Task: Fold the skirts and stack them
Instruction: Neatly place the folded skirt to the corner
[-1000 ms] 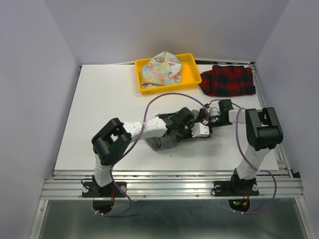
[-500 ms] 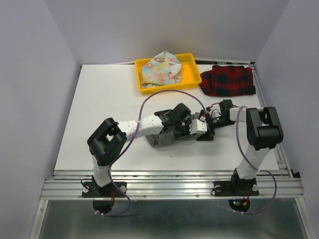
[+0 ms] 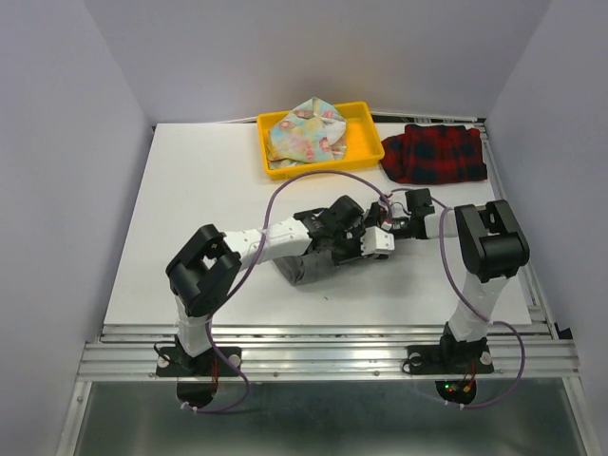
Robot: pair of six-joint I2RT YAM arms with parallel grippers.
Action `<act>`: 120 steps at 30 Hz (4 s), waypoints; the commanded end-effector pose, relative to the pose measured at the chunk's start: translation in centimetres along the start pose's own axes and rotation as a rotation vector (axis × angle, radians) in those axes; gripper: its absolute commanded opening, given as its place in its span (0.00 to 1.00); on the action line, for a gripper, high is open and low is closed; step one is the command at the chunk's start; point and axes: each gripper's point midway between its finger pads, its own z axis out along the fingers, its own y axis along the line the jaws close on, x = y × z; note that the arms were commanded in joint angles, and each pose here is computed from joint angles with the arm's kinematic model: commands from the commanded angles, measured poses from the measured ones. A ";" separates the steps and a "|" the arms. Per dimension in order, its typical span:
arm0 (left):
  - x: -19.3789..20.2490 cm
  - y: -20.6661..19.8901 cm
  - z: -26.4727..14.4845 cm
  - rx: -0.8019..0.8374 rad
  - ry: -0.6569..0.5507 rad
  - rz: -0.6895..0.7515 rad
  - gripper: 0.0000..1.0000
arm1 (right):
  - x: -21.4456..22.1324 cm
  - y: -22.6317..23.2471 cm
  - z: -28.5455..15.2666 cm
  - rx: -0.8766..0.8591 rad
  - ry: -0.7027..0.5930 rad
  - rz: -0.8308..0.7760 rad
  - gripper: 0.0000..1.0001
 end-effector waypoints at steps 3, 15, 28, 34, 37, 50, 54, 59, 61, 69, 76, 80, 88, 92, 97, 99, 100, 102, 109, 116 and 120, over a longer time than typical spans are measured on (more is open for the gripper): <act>-4.3 0.8 -1.6 -0.011 -0.124 0.074 0.17 | -0.4 -4.4 2.3 0.122 -0.045 0.007 0.87; -6.0 2.9 -7.3 -0.140 -0.161 -0.052 0.56 | -6.5 0.5 -2.4 0.356 -0.117 -0.478 0.02; -2.1 8.8 -18.0 -0.366 -0.189 -0.247 0.64 | -14.2 3.2 -12.3 0.718 -0.161 -1.033 0.01; -2.1 9.6 -18.3 -0.388 -0.202 -0.254 0.65 | -20.9 5.0 -16.5 0.819 -0.230 -1.205 0.01; -2.4 10.0 -18.3 -0.394 -0.205 -0.248 0.65 | -23.8 6.3 -17.9 0.824 -0.283 -1.248 0.01; -2.4 10.8 -17.4 -0.382 -0.184 -0.250 0.65 | -32.9 7.9 -24.6 0.796 -0.537 -1.205 0.01; -2.3 11.0 -17.1 -0.378 -0.171 -0.250 0.65 | -34.3 8.7 -27.1 0.748 -0.621 -1.173 0.01; -2.2 11.3 -16.8 -0.372 -0.152 -0.253 0.66 | -35.6 8.0 -29.1 0.684 -0.725 -1.081 0.01; -2.2 11.5 -16.8 -0.372 -0.144 -0.257 0.65 | -36.4 6.7 -29.4 0.661 -0.748 -1.008 0.01; -1.9 11.9 -16.2 -0.365 -0.114 -0.269 0.65 | -37.7 -0.4 -31.8 0.625 -0.817 -0.717 0.01; -1.3 12.3 -16.0 -0.373 -0.077 -0.290 0.66 | -38.2 -6.7 -31.9 0.629 -0.846 -0.510 0.01; -1.1 13.0 -16.2 -0.375 -0.086 -0.344 0.66 | -38.2 -8.1 -31.8 0.654 -0.852 -0.458 0.01; -0.5 15.4 -17.6 -0.373 -0.140 -0.441 0.69 | -37.2 -9.2 -33.6 0.787 -0.893 -0.382 0.01; -0.4 16.1 -18.1 -0.371 -0.160 -0.460 0.69 | -36.6 -9.8 -34.2 0.825 -0.921 -0.312 0.01; -0.3 16.4 -18.3 -0.361 -0.170 -0.479 0.69 | -35.9 -10.1 -33.1 0.789 -0.887 -0.291 0.13; -0.3 16.6 -18.7 -0.372 -0.180 -0.492 0.70 | -35.7 -9.7 -32.9 0.776 -0.875 -0.304 0.49; -0.4 16.8 -18.8 -0.371 -0.191 -0.501 0.71 | -35.7 -9.5 -33.0 0.776 -0.873 -0.307 0.78; -0.2 17.2 -19.3 -0.368 -0.213 -0.532 0.72 | -35.5 -8.5 -33.3 0.782 -0.865 -0.334 0.90; 0.2 19.5 -21.9 -0.430 -0.281 -0.617 0.73 | -34.7 -3.2 -36.3 0.851 -0.916 -0.444 1.00; 1.9 23.4 -24.2 -0.531 -0.319 -0.727 0.73 | -31.6 1.2 -37.9 0.935 -0.937 -0.535 1.00; 2.2 24.6 -24.2 -0.568 -0.342 -0.725 0.72 | -29.7 5.9 -33.2 0.781 -0.868 -0.722 0.89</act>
